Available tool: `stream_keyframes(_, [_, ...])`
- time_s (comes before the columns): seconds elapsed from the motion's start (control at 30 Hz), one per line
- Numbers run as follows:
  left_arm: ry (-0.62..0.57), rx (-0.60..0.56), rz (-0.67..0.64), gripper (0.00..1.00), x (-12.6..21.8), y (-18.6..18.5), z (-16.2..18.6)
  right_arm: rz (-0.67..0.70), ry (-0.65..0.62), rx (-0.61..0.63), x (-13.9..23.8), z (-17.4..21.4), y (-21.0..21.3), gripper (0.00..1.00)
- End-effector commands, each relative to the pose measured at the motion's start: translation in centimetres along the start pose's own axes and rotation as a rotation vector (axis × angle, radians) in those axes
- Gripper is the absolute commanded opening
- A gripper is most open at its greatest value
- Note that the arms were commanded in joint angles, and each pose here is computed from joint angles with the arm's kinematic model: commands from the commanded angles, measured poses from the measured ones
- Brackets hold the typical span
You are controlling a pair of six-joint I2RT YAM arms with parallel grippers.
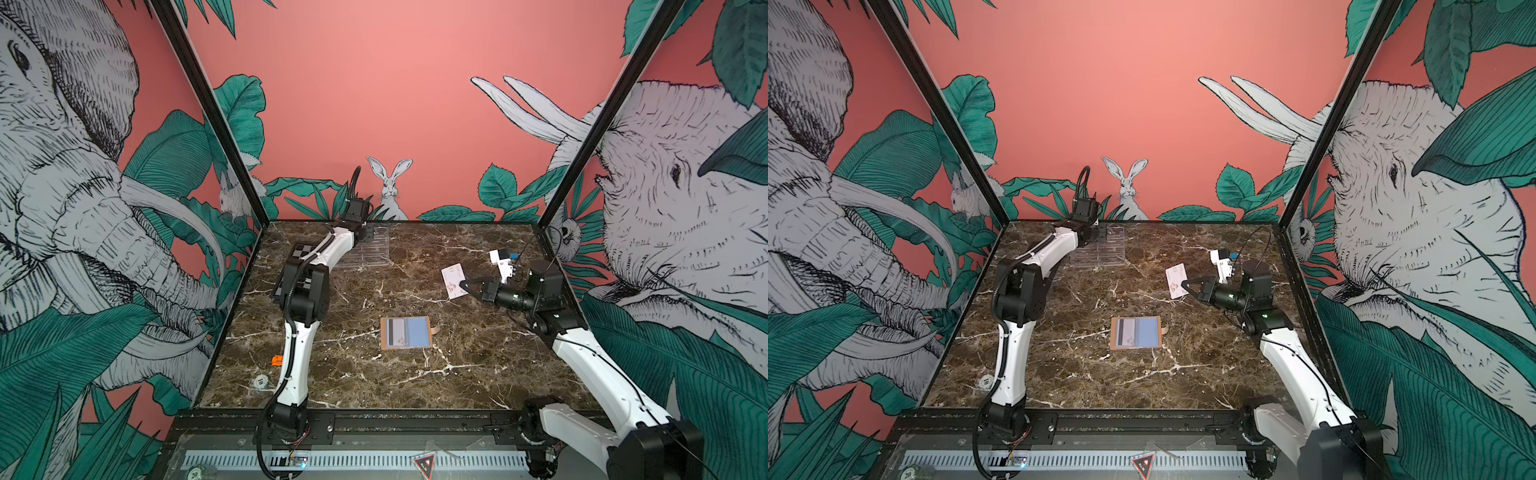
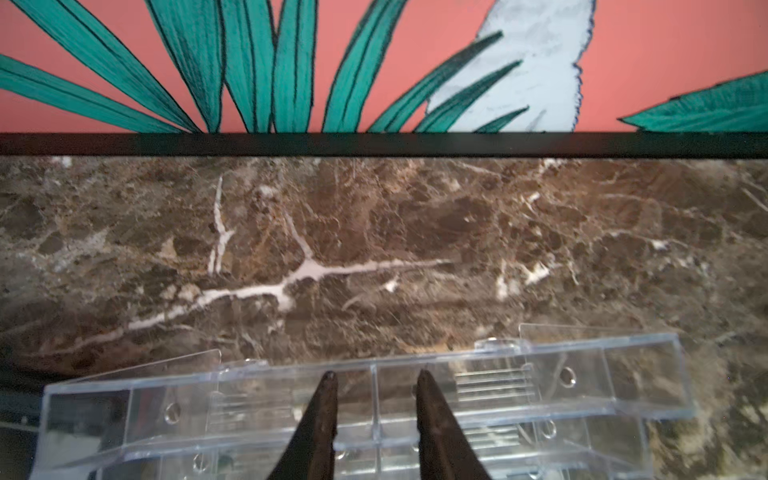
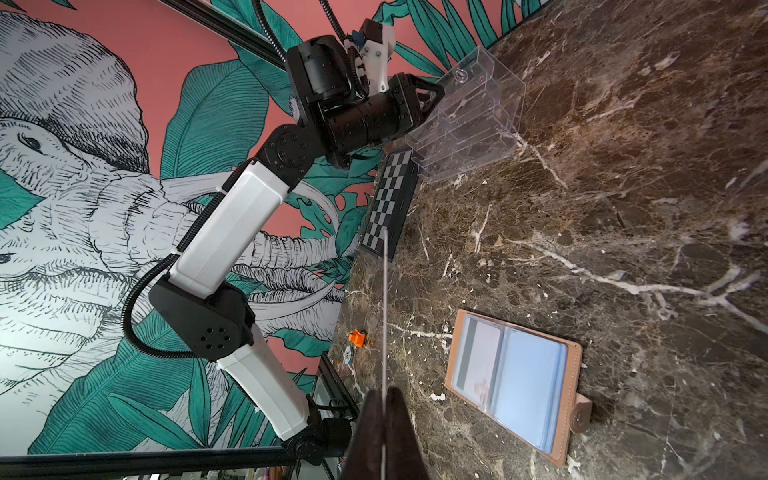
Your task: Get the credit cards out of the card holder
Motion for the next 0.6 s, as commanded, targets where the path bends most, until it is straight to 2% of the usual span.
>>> stream_keyframes(0.0, [-0.059,0.066,0.018,0.06,4.8,-1.4,-0.9,-0.021,-0.04,0.048,0.5,-0.6,0.9,0.0])
stream_keyframes(0.3, [-0.018,0.13,0.04,0.01,8.1,-4.5,4.2,-0.021,-0.044,0.056,0.9,-0.1,1.1,0.0])
stream_keyframes(0.57, [0.018,0.14,0.057,0.01,9.1,-7.3,7.2,-0.017,-0.038,0.053,1.0,0.6,0.8,0.0])
Point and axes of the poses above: each gripper's point midway between its finger pads, its own x axis back along the fingers, its own y axis along the line the jaws close on, z = x × y, the point moved 7 cm from there along x, back along the fingers, and after that the axes turned 10 degrees about x, right-handed, at the moved point
